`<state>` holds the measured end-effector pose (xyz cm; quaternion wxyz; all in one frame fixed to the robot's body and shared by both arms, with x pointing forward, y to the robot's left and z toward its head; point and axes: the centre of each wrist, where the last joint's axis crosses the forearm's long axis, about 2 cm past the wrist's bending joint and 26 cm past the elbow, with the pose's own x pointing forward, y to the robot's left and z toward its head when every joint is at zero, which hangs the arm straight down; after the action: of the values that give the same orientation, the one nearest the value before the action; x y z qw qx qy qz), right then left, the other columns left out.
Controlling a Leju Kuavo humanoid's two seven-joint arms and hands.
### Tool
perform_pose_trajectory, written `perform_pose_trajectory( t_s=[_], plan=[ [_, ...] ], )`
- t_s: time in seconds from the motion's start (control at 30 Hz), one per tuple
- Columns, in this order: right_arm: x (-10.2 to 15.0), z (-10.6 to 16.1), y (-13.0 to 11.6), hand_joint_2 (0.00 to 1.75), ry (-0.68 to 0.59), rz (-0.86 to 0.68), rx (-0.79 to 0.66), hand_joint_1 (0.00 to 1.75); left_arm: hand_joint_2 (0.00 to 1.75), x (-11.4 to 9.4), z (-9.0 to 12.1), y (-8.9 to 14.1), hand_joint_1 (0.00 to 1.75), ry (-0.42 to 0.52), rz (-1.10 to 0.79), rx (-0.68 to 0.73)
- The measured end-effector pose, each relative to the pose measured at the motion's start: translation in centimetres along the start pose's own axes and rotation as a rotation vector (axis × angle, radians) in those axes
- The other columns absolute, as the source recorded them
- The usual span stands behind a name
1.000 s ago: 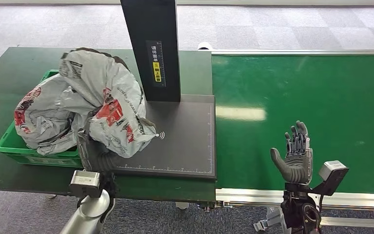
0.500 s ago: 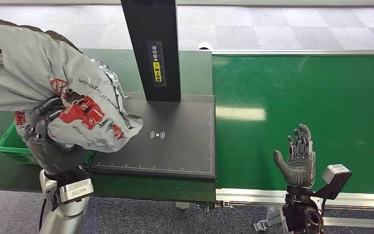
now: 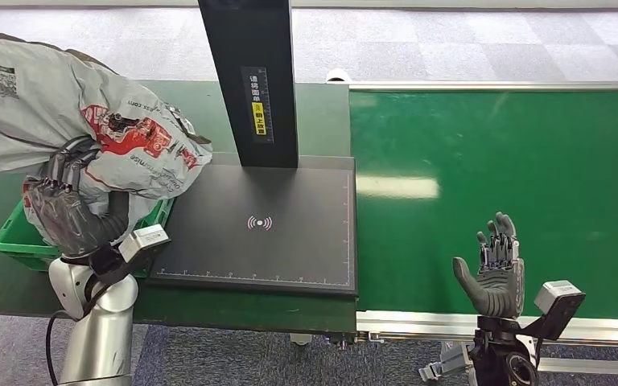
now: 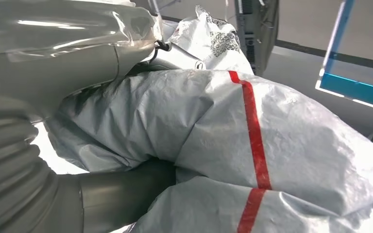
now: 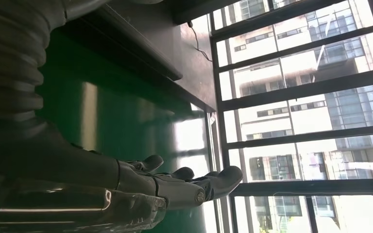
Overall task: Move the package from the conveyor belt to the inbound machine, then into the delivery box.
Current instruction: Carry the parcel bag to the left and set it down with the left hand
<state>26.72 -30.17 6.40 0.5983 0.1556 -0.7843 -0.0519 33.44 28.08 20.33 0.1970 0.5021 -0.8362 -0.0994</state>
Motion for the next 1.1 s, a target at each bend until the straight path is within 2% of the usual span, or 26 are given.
perform_pose_trajectory(
  t_s=[0.13,0.23,0.3,0.43,0.53,0.6,0.73,0.87,1.03,1.1],
  plan=[
    [-0.1,0.1,0.1,1.75,0.004,0.005,-0.002,0.0,1.75,-0.5,-0.2,0.2,1.75,0.017,-0.051,-0.002],
    [-0.2,0.3,0.3,1.75,0.01,0.01,-0.002,0.0,1.75,-1.7,-0.6,0.4,1.72,0.083,-0.102,0.003],
    [-0.2,0.6,0.4,1.75,0.013,0.016,-0.003,0.0,1.75,-2.6,-0.8,0.3,1.69,0.179,-0.138,-0.011],
    [-0.2,1.1,0.5,1.75,0.015,0.029,-0.008,0.0,1.75,-4.5,-0.3,-0.3,1.7,0.454,-0.168,-0.074],
    [0.0,1.5,0.4,1.75,0.016,0.036,-0.011,0.0,1.75,-5.6,0.3,-0.6,1.71,0.543,-0.168,-0.176],
    [0.1,1.5,0.3,1.75,0.017,0.038,-0.008,0.0,1.75,-6.0,0.6,-1.1,1.7,0.581,-0.156,-0.296],
    [0.1,1.4,0.3,1.75,0.021,0.04,0.002,0.0,1.75,-6.2,1.1,-2.4,1.66,0.63,-0.14,-0.526],
    [0.3,1.1,0.3,1.75,0.015,0.041,0.004,0.0,1.75,-6.3,1.6,-3.2,1.63,0.631,-0.144,-0.636],
    [0.3,1.0,0.3,1.75,0.013,0.042,0.004,0.0,1.75,-6.5,1.8,-3.6,1.28,0.621,-0.14,-0.702],
    [0.3,0.8,0.3,1.75,0.012,0.044,0.009,0.0,1.75,-6.4,1.9,-3.9,1.29,0.612,-0.121,-0.756]
  ],
)
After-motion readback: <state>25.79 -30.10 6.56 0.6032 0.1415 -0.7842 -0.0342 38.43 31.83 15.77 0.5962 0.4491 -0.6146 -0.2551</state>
